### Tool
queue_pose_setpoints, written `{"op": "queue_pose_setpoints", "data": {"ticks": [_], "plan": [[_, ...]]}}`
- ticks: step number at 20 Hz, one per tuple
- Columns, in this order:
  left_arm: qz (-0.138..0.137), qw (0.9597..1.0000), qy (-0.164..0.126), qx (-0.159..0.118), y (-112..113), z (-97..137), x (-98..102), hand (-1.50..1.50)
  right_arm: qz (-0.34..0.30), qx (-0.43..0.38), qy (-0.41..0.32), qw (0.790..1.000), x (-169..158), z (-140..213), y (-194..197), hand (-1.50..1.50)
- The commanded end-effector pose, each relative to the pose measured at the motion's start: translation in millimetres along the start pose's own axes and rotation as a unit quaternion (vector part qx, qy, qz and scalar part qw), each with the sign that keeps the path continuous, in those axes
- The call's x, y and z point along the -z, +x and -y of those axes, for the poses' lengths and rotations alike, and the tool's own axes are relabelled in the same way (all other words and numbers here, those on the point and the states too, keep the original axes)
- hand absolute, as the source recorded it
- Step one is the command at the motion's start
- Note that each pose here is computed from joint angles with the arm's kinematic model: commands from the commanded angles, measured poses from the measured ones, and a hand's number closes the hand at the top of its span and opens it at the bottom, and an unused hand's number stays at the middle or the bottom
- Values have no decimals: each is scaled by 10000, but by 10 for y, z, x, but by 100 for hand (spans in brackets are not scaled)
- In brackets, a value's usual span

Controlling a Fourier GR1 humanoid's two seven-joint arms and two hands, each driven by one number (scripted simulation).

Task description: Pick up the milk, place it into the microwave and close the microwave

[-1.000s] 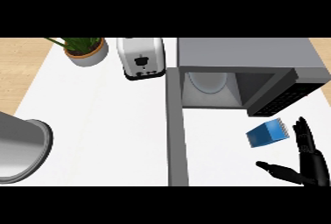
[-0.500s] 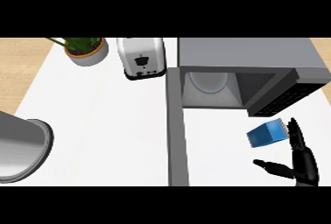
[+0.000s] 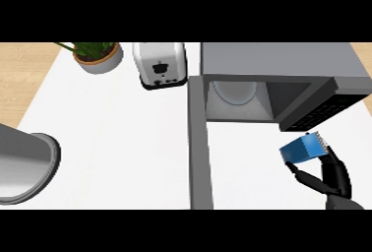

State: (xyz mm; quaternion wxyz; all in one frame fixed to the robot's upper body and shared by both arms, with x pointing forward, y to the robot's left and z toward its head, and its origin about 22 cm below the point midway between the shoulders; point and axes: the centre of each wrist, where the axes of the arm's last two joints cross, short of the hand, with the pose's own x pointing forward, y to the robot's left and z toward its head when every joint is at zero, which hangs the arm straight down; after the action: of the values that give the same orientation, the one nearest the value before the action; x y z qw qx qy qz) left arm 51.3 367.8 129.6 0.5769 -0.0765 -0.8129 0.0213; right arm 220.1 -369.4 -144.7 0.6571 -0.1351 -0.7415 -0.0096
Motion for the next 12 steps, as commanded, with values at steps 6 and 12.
{"op": "queue_pose_setpoints", "data": {"ticks": [6, 12], "plan": [[221, 9993, -304, -1, 97, 14, 43, -150, 317, 280, 389, 9983, 106, -244, -30, 150], [198, 9993, -271, -133, 184, -29, -36, -150, 689, 526, 433, 9953, 272, -290, 49, 150]]}}
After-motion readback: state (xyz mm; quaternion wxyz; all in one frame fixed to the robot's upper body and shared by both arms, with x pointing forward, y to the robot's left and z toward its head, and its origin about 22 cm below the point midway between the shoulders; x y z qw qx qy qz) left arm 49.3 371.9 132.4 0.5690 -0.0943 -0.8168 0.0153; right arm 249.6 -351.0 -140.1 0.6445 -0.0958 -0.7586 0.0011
